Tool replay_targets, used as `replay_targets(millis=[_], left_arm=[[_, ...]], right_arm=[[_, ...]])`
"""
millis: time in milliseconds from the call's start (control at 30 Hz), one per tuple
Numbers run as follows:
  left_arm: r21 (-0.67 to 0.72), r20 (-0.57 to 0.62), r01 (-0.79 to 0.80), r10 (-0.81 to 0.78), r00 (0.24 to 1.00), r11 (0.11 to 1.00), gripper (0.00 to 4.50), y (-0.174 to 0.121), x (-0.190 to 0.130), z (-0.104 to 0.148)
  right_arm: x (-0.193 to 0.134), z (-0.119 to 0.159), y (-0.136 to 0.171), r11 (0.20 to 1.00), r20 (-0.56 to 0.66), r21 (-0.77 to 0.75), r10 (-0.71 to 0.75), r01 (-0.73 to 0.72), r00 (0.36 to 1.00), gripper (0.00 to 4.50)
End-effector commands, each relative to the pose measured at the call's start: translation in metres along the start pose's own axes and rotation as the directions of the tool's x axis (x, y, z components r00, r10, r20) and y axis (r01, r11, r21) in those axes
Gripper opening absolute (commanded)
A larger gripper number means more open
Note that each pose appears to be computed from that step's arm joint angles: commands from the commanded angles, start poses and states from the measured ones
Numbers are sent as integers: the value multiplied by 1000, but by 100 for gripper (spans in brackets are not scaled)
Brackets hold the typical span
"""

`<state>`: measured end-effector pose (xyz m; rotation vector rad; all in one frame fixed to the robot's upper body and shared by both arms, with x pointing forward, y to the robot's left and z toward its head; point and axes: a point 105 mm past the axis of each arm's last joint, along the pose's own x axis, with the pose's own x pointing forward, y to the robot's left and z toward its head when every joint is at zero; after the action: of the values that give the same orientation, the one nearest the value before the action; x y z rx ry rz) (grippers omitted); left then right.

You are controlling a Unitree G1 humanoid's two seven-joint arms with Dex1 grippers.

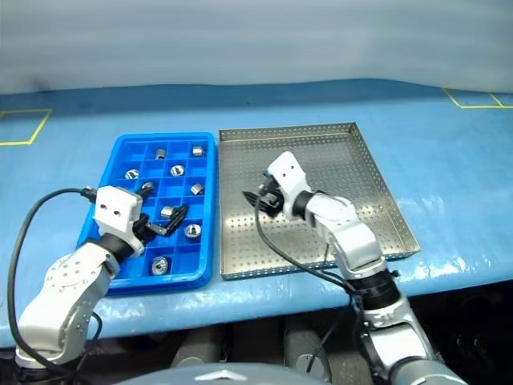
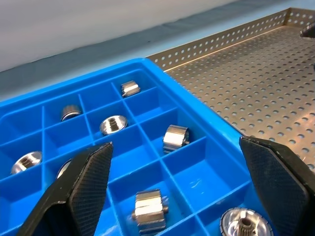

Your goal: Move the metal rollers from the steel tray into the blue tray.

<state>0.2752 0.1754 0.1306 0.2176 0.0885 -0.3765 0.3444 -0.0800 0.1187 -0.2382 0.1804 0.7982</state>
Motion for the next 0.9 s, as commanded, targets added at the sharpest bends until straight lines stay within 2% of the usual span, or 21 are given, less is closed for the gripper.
replay_targets(millis=[33,100,300,900], left_arm=[[-37,65,70,-68,996,997,450,-5,5,11],[-60,75,91,-86,993,994,450,-7,8,12],[-75,42,143,-140,989,987,450,-19,10,6],[-44,32,76,-75,997,996,450,-18,5,2]], right_arm=[[-9,-1,-16,999,6,-24,-32,32,999,402],[-12,1,-10,999,24,-41,14,-13,1000,449],[-12,5,-5,997,60,-69,21,-17,998,449],[1,-2,1,997,35,-73,6,-3,999,449]])
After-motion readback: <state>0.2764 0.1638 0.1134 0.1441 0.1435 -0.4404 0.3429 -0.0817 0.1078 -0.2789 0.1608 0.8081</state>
